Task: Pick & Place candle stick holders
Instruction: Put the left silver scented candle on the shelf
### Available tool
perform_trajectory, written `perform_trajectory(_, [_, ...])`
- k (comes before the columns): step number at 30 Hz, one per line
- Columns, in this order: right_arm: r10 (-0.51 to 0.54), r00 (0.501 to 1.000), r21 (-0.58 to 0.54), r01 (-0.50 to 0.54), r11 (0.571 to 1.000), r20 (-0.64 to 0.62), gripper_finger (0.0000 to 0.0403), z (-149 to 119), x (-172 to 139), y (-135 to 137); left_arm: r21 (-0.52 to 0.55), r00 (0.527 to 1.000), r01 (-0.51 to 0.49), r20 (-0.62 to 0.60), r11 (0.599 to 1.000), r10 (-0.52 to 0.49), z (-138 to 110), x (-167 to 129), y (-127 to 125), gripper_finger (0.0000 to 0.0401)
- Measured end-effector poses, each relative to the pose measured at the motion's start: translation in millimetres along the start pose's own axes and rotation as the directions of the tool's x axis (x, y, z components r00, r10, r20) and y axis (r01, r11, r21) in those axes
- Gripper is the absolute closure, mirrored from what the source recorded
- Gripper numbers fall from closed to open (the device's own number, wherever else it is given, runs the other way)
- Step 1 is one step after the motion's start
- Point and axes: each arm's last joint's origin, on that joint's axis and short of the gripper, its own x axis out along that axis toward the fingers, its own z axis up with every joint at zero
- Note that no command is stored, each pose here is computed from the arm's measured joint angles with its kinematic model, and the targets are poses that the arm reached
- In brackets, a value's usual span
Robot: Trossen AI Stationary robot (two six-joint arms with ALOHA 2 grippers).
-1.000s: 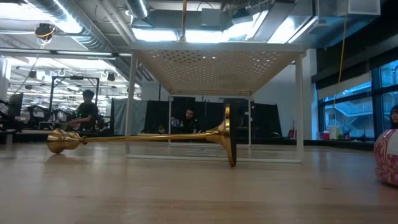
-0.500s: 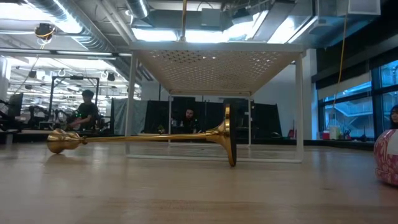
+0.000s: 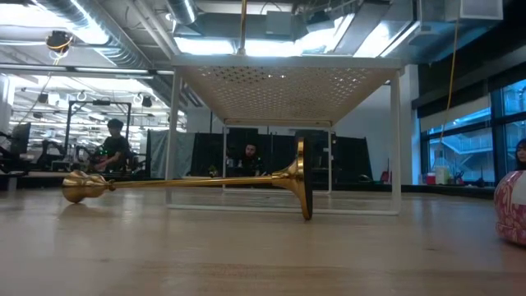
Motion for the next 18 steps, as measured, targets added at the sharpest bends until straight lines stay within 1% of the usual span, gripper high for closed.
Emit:
perform_trajectory(5, [0.025,1.0,0.005,-0.025,1.0,-0.016,0.0053,-2.6,4.5,-2.6,-0.01,0.999,0.054,-0.008,0.999,-0.054,0.0,6.3,1.6,0.004])
perform_trajectory(8, [0.032,0.999,0.015,-0.032,0.999,-0.01,0.0053,-1.5,4.6,-2.9,-0.036,0.997,0.08,0.003,0.996,-0.08,2.2,12.9,3.2,0.0042])
perform_trajectory(12, [0.057,0.998,-0.008,-0.057,0.998,-0.002,0.0053,-0.5,4.0,-2.0,-0.042,0.991,0.129,0.024,0.991,-0.128,1.6,23.1,0.6,0.0042])
perform_trajectory(18, [0.07,0.997,-0.014,-0.069,0.997,0.016,0.0054,2.1,0.9,0.4,-0.047,0.987,0.142,0.084,0.989,-0.138,1.4,34.4,-5.5,0.0053])
